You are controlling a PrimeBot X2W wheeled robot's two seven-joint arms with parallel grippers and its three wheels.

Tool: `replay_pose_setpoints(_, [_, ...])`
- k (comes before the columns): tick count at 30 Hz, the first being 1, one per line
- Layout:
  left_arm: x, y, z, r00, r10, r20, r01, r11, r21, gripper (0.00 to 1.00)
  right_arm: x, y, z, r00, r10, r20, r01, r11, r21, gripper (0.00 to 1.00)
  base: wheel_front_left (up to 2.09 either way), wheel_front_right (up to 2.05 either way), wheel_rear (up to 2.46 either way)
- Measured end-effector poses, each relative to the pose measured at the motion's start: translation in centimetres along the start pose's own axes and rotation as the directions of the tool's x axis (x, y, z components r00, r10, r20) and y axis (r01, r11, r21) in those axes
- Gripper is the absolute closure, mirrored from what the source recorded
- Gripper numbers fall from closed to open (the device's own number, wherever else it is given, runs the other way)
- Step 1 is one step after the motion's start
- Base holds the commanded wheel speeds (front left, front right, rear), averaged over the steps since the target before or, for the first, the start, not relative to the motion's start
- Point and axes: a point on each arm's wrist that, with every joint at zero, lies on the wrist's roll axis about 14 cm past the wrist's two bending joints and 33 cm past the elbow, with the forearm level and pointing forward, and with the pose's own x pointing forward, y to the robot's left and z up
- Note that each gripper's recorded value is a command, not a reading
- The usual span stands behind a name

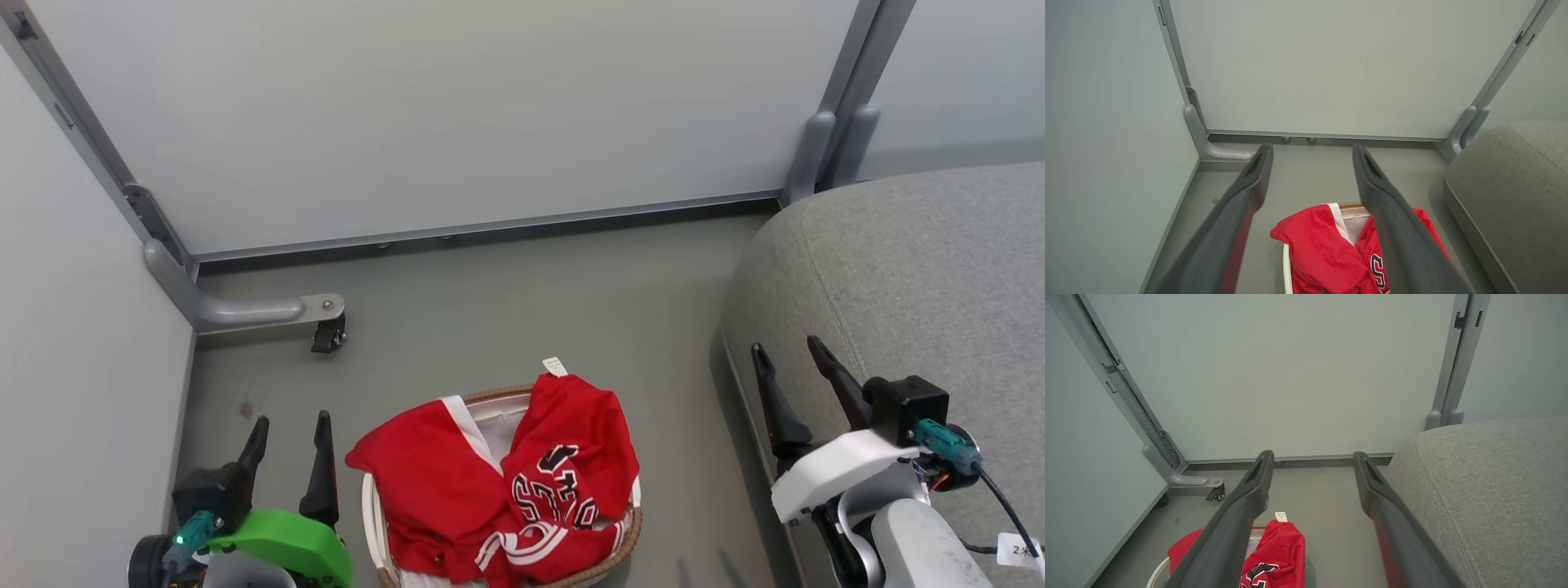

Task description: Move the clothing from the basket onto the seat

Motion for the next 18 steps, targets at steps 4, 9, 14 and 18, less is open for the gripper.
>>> replay_pose_setpoints(4, [0.2,0.0,-1.6,0.999,-0.002,-0.044,0.003,1.000,0.011,0.00,0.8,-0.1,0.2,1.000,-0.001,0.011,0.001,1.000,-0.015,0.00,0.00,0.00,0.00])
replay_pose_setpoints(9, [2.3,-0.8,-2.0,0.997,-0.051,-0.058,0.052,0.998,0.021,0.00,2.4,0.1,0.6,0.999,0.011,0.036,-0.009,0.998,-0.056,0.00,0.00,0.00,0.00])
replay_pose_setpoints(14, [5.0,-2.5,-2.6,0.989,-0.130,-0.077,0.134,0.989,0.056,0.00,4.4,-0.2,0.7,0.998,0.020,0.052,-0.014,0.994,-0.112,0.00,0.00,0.00,0.00])
replay_pose_setpoints(18, [7.0,-3.9,-3.7,0.976,-0.188,-0.108,0.197,0.977,0.080,0.00,5.8,-0.7,0.3,0.998,0.024,0.056,-0.014,0.986,-0.164,0.00,0.00,0.00,0.00])
